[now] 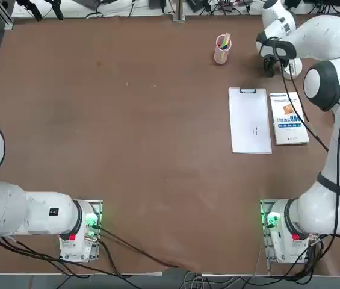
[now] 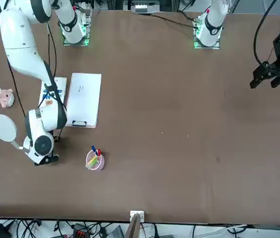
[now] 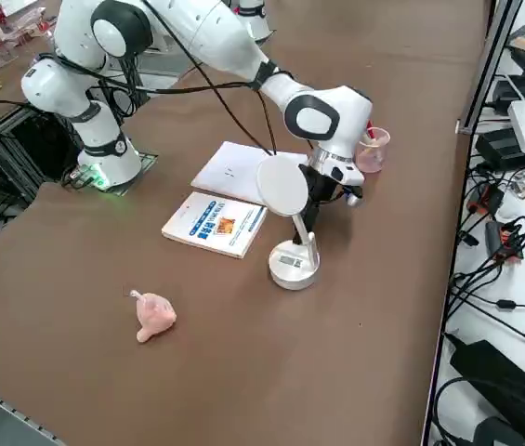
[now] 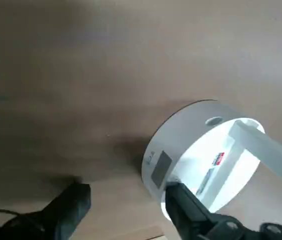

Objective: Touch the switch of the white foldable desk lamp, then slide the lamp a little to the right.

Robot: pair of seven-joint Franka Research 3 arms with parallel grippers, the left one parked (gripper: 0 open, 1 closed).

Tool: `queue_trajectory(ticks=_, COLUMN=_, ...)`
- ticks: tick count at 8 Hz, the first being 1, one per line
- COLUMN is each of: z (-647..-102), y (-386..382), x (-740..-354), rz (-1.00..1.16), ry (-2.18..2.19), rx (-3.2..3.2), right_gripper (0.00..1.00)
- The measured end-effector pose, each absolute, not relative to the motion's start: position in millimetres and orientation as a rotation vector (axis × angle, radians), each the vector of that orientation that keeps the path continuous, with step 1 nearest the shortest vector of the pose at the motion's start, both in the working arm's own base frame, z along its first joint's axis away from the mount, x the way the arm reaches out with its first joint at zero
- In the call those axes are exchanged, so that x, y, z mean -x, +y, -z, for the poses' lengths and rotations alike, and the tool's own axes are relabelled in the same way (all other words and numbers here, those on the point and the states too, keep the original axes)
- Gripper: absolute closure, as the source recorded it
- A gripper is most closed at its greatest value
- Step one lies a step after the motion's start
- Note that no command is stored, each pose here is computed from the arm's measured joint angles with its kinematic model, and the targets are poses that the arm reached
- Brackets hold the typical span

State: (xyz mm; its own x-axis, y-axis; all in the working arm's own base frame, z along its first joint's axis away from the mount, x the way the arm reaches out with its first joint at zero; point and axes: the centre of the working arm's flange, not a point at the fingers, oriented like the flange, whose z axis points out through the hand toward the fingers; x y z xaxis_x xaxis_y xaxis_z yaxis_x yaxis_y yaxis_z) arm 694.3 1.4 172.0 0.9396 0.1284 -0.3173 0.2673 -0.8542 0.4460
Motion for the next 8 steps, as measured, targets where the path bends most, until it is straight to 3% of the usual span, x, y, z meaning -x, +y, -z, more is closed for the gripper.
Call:
queue_trajectory(ticks=4, z=-219.7, y=39.8, x=-706.3, rz=0.343, ry=0.476, rx=-2.498, right_gripper=0.00)
queue_trajectory(ticks=8, z=-245.4, y=52.7, x=-715.6, rz=0.452, ry=0.903, rx=-2.174, right_gripper=0.00)
